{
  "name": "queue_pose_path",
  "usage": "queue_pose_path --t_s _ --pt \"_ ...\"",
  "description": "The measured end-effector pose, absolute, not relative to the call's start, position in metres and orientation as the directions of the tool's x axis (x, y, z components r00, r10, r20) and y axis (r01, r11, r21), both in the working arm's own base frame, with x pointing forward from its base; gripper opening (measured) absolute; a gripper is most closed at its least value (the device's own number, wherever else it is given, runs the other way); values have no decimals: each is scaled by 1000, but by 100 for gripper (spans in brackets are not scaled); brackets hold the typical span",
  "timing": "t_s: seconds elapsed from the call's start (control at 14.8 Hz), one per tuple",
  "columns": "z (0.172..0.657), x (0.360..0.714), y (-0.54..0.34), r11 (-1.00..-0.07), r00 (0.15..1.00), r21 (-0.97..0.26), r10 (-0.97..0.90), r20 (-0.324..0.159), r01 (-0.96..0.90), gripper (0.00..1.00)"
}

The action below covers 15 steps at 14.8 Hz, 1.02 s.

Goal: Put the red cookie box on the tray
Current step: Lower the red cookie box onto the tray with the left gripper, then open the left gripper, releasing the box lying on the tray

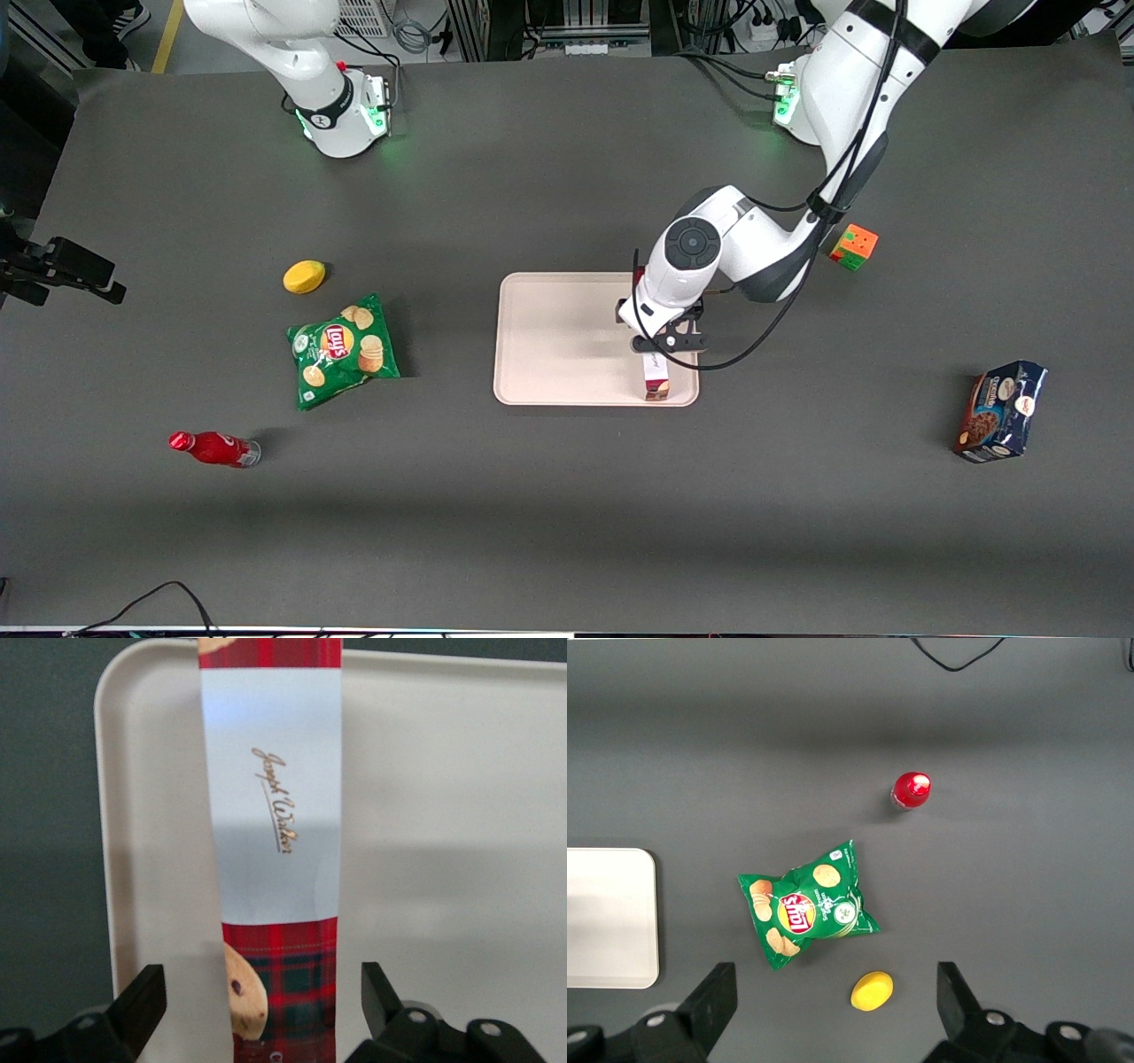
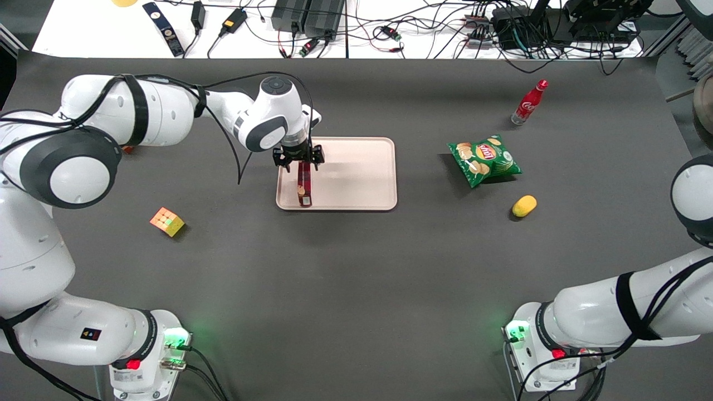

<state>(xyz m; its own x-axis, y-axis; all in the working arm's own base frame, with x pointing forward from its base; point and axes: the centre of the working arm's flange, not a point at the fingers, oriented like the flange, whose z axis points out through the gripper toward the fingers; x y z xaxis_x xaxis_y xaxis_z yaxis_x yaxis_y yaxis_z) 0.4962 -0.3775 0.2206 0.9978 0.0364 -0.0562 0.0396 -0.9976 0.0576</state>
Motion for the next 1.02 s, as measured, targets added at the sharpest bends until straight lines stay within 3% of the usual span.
queue_pose_path --t_s 0.47,0.74,1.02 --pt "239 510 -376 -999 997 21 42 -64 44 100" --pt "337 542 -362 -991 993 -132 9 -122 -7 100" --pt "444 544 -339 -981 995 -184 -46 -93 -62 100"
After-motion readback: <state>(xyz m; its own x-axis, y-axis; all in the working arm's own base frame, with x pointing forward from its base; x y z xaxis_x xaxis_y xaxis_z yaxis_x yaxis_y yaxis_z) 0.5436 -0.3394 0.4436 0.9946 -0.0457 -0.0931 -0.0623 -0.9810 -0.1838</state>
